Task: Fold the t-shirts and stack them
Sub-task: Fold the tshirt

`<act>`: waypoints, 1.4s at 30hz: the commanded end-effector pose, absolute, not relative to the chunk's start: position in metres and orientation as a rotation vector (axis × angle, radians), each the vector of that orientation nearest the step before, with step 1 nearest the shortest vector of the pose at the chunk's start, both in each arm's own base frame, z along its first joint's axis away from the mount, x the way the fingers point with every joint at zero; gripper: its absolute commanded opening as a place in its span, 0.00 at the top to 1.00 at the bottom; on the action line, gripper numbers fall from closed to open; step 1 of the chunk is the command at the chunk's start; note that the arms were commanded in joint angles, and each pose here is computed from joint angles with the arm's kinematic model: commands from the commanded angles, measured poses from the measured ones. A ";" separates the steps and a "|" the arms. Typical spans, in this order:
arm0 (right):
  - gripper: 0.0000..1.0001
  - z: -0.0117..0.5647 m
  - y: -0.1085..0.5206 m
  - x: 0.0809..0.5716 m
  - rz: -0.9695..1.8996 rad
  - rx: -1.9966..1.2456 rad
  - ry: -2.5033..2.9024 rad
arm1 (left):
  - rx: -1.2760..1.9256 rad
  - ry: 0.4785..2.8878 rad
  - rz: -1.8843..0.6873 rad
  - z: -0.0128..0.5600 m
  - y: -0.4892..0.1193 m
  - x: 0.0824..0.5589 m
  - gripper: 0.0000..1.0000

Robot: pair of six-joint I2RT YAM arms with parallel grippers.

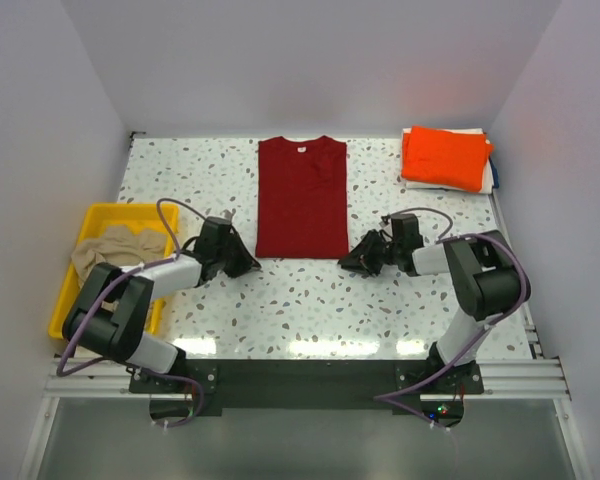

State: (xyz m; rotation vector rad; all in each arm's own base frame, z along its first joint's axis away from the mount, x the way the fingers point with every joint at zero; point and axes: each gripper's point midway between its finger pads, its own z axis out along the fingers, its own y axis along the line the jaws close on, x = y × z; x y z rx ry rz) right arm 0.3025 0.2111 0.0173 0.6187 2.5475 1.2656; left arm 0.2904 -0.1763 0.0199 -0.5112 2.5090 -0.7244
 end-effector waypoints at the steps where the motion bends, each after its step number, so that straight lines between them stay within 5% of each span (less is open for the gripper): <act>1: 0.75 0.035 0.206 0.304 1.288 0.563 2.472 | -0.457 2.390 -0.759 0.049 -0.177 0.302 0.97; 8: 0.74 0.076 0.209 0.321 1.275 0.500 2.402 | -0.366 2.272 -0.881 0.108 -0.196 0.326 0.95; 13: 0.74 0.094 0.214 0.348 1.263 0.495 2.367 | -0.395 2.305 -0.821 0.096 -0.200 0.357 0.97; 26: 0.75 0.014 0.204 0.335 1.158 0.559 2.535 | -0.474 2.446 -0.740 0.022 -0.188 0.340 1.00; 34: 0.77 0.014 0.190 0.330 1.113 0.572 2.548 | -0.481 2.400 -0.739 0.044 -0.171 0.345 1.00; 42: 0.65 0.038 0.168 0.320 0.942 0.497 2.531 | -0.454 2.346 -0.653 0.078 -0.153 0.334 0.76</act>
